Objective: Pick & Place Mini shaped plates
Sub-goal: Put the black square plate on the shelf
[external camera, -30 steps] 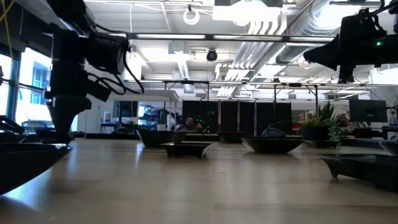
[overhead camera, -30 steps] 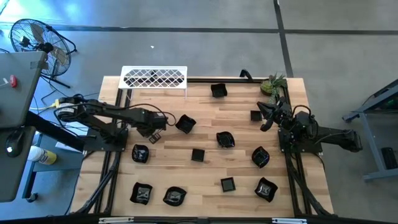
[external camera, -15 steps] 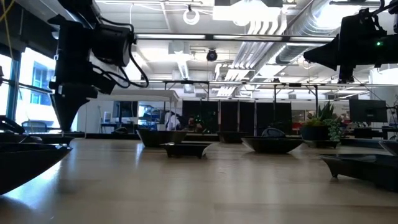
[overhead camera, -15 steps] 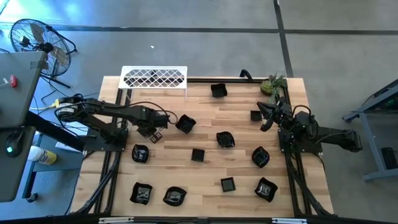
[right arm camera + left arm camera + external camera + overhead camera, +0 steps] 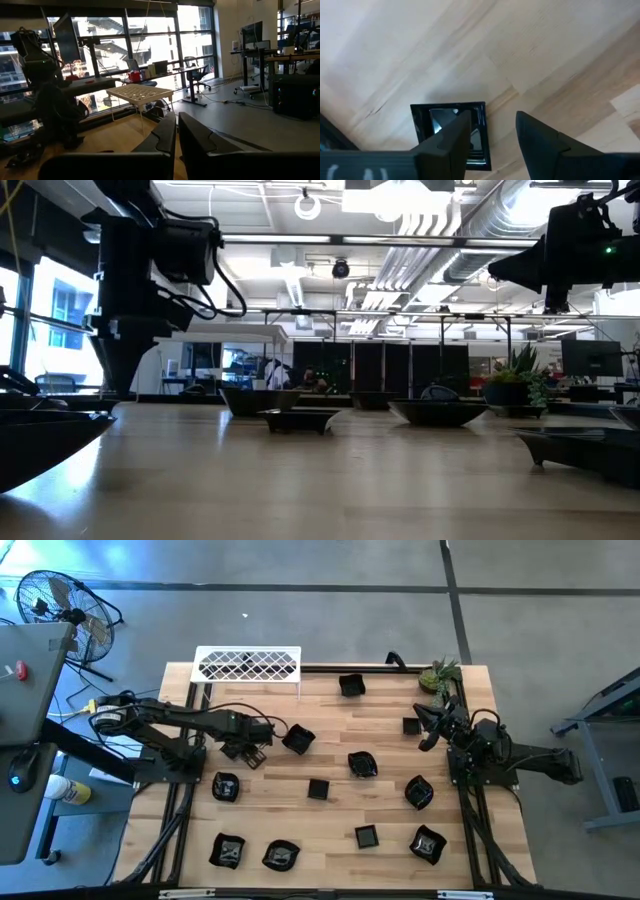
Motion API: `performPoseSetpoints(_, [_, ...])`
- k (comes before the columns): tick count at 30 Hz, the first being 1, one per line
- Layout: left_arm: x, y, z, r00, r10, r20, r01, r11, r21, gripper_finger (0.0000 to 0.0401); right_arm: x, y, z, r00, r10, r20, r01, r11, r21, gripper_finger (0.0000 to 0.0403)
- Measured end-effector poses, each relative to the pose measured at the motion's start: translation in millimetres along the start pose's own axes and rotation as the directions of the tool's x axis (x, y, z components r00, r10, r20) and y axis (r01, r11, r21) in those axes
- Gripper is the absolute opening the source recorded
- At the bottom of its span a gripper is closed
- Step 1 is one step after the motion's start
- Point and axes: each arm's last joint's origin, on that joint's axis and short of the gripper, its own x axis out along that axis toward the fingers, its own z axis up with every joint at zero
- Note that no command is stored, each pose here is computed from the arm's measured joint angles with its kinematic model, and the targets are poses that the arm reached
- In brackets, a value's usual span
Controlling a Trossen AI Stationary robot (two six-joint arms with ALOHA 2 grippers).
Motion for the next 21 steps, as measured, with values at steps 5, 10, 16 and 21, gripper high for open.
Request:
performPoseSetpoints(5, [3.9,1.6,-2.9,1.0,0.011,-0.01,-0.011,1.0,-0.002,0.0125,0.0,0.0,-0.1,1.0,0.0,0.0,0.0,1.0,0.0,0.0016])
performPoseSetpoints(10, [14.9,7.0,-12.3,0.998,0.045,-0.049,-0.047,0.998,-0.039,0.012,0.0,0.0,0.0,1.0,0.0,0.0,0.0,1.0,0.0,0.0016])
performPoseSetpoints(16, [20.5,8.7,-17.0,0.996,0.036,-0.078,-0.039,0.998,-0.041,0.012,0.0,0.0,0.0,1.0,0.0,0.0,0.0,1.0,0.001,0.0016])
performPoseSetpoints(21, [20.5,8.7,-17.1,0.996,0.034,-0.08,-0.037,0.998,-0.04,0.0119,0.0,0.0,-0.1,1.0,0.0,0.0,0.0,1.0,0.001,0.0016])
